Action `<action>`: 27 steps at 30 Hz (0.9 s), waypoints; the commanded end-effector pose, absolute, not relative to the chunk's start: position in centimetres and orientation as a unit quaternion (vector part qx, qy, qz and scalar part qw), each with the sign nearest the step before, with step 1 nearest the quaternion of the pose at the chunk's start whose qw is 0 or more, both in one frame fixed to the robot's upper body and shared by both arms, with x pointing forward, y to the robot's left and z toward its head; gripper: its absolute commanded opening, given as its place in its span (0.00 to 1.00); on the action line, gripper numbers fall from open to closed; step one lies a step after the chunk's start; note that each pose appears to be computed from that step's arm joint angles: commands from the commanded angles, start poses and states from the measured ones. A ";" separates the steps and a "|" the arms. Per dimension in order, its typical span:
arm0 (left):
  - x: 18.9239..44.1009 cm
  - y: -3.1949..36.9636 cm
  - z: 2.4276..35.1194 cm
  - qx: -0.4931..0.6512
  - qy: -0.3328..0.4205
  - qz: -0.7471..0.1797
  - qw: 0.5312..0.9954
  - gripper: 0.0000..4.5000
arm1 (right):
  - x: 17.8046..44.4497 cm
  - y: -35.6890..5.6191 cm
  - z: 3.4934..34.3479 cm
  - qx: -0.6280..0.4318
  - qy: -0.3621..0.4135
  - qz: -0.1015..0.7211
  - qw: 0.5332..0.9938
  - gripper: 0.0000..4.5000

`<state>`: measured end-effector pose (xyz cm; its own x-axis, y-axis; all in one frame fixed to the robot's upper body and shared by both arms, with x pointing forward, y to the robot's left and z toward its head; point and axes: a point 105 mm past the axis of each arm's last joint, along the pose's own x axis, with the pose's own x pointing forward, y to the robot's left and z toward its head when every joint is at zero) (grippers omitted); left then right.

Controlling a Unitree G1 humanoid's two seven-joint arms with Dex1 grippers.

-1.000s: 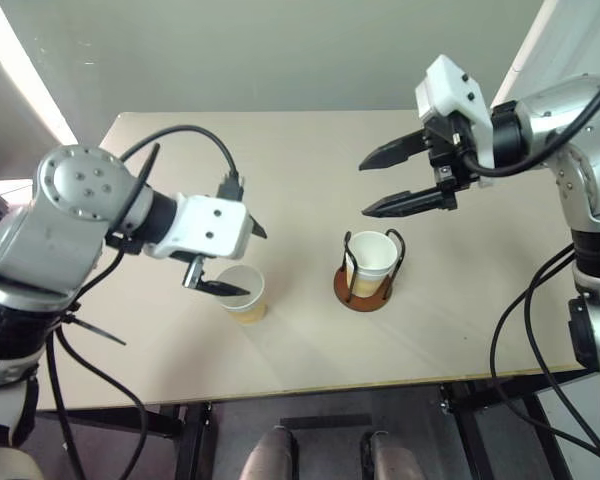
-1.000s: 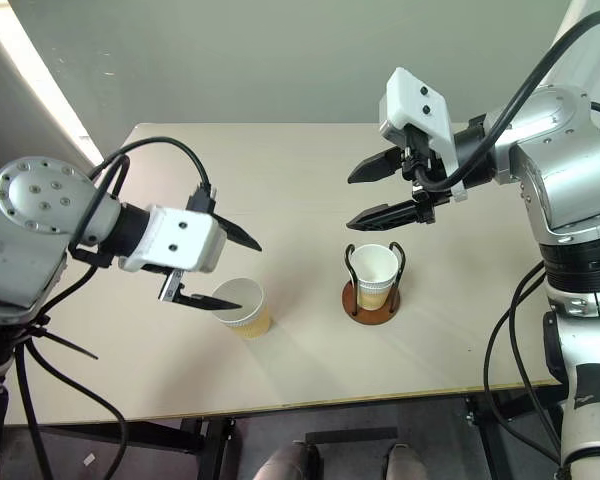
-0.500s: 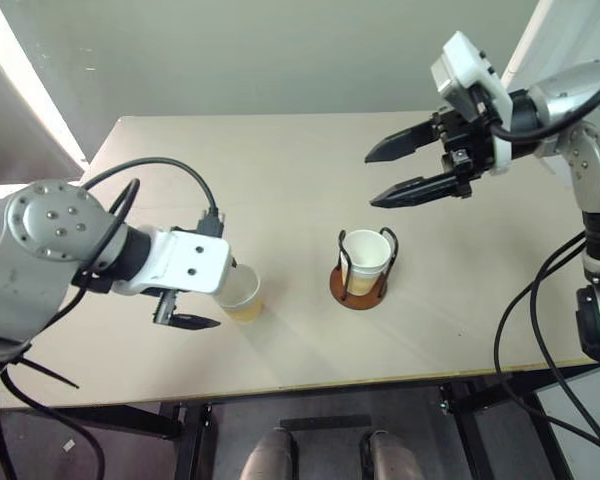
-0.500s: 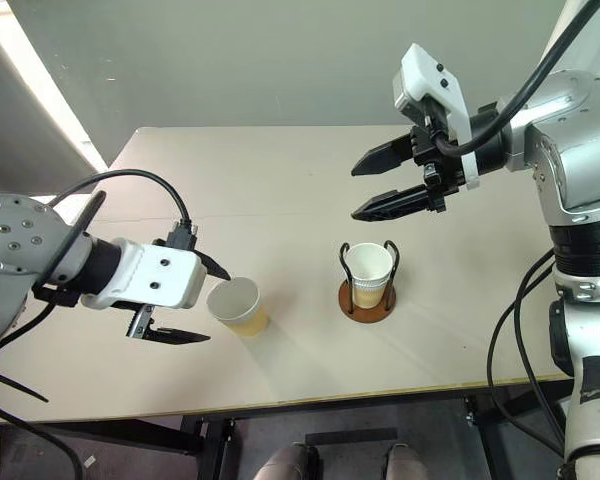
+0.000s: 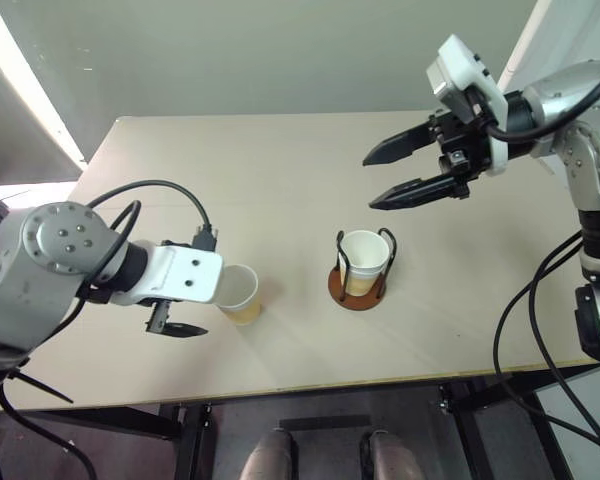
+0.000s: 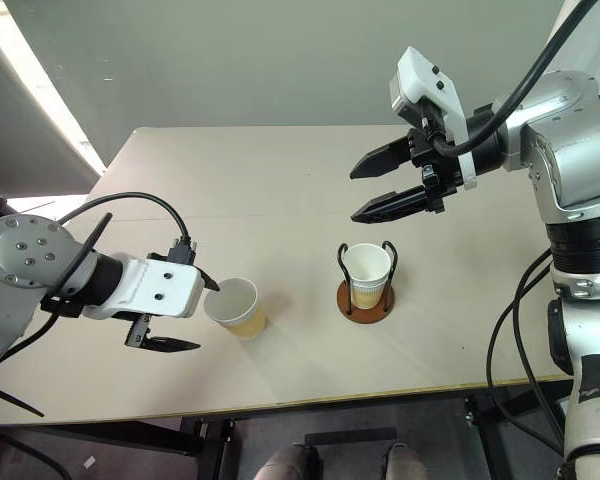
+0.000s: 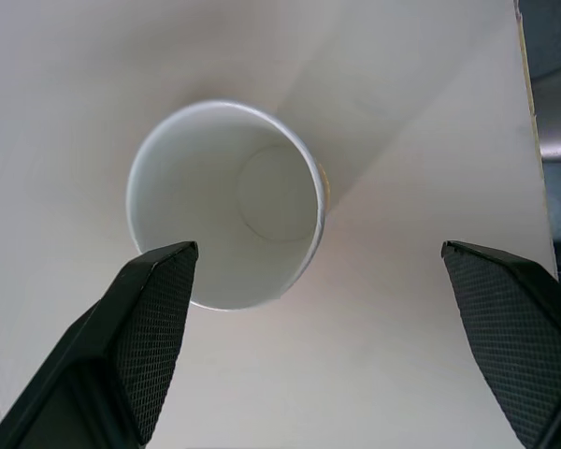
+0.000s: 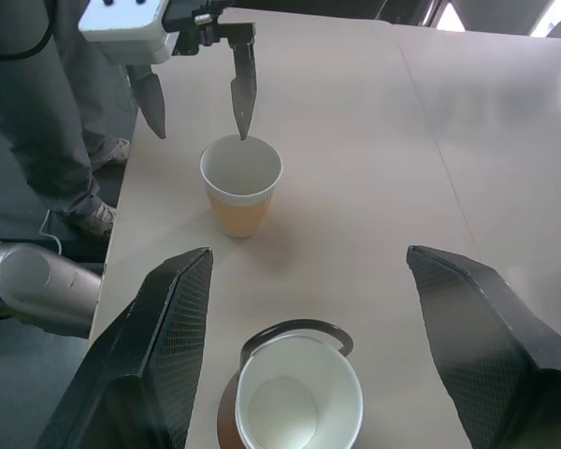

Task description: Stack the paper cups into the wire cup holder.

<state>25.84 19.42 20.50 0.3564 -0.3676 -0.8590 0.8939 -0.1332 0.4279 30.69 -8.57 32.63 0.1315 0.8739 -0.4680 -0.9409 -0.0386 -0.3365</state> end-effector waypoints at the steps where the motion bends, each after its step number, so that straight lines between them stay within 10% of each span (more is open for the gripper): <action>1: 25.8 19.4 20.2 0.554 0.238 -0.514 0.610 1.00 | 30.0 -8.2 34.1 -0.321 0.027 0.653 0.686 0.76; 20: 27.9 19.5 17.3 0.570 0.232 -0.530 0.583 1.00 | 30.0 -8.6 33.9 -0.327 0.027 0.647 0.689 0.76; 27: 28.7 18.5 18.0 0.571 0.217 -0.535 0.584 0.48 | 30.0 -8.8 33.8 -0.329 0.028 0.641 0.693 0.77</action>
<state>28.45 18.45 17.13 0.3079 -0.3859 -0.8696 0.8870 -0.2141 0.4091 30.58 -8.75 32.84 0.1565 0.8677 -0.4719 -0.9292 -0.0326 -0.3681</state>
